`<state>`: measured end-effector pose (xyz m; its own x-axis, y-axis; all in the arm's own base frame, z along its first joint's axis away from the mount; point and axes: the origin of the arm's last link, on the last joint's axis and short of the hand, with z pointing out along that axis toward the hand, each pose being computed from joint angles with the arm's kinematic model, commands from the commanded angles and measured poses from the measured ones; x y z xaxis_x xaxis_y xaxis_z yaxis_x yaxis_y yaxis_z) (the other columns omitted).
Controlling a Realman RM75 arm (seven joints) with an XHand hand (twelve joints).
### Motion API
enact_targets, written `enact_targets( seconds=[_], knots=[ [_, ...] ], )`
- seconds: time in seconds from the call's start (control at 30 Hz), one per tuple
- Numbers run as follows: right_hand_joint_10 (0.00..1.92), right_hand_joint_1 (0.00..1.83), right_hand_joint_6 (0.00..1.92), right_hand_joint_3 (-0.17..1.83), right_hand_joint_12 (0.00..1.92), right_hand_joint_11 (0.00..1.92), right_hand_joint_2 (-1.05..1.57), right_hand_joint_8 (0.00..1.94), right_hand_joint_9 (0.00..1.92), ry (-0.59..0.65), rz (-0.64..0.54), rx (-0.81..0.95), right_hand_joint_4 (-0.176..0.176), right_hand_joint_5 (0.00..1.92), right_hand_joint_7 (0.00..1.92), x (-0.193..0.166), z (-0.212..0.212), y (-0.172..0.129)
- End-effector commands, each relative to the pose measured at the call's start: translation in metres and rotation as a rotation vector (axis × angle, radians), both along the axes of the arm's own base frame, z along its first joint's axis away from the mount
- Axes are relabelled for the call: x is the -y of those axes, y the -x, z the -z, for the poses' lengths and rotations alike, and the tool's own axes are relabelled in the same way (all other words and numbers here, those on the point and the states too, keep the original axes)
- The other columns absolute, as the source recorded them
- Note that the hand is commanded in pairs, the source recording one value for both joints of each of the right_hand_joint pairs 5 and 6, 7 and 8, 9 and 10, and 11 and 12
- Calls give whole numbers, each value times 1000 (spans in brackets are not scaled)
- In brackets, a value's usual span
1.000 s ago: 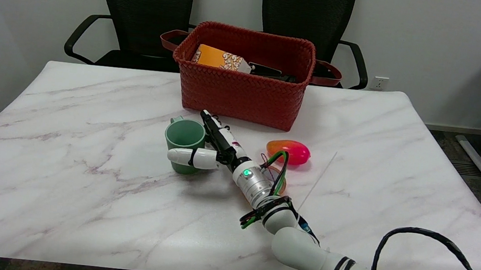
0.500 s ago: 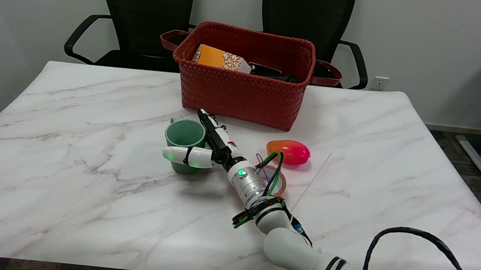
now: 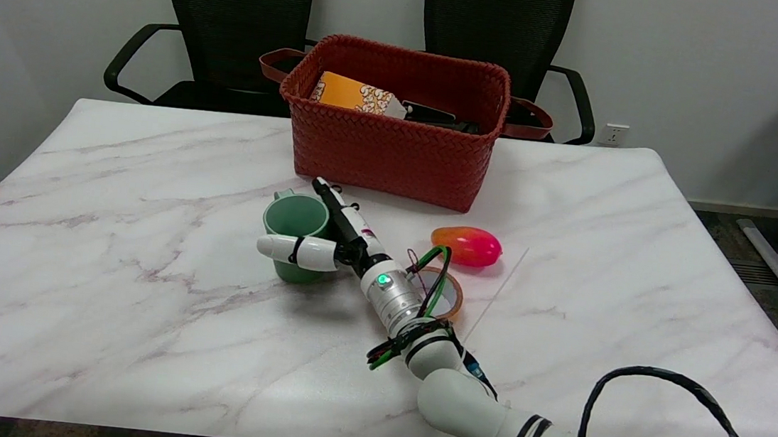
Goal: Pick up the green mug.
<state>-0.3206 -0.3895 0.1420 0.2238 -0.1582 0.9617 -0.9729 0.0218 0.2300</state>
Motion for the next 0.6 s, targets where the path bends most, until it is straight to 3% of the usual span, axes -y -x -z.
enact_targets(
  seconds=[0.03,0.23,0.3,0.6],
  knots=[
    [606,989,189,-175,537,537,743,623,606,4,-1,12,0,189,623,2,4,-1],
    [644,989,441,-175,534,534,775,672,644,32,-26,19,0,441,672,3,0,-6],
    [648,987,499,-175,517,517,776,774,648,43,-32,20,0,499,774,2,-1,-6],
    [718,991,494,-175,535,535,779,900,718,65,-82,33,0,494,900,1,-5,-18]
  ],
)
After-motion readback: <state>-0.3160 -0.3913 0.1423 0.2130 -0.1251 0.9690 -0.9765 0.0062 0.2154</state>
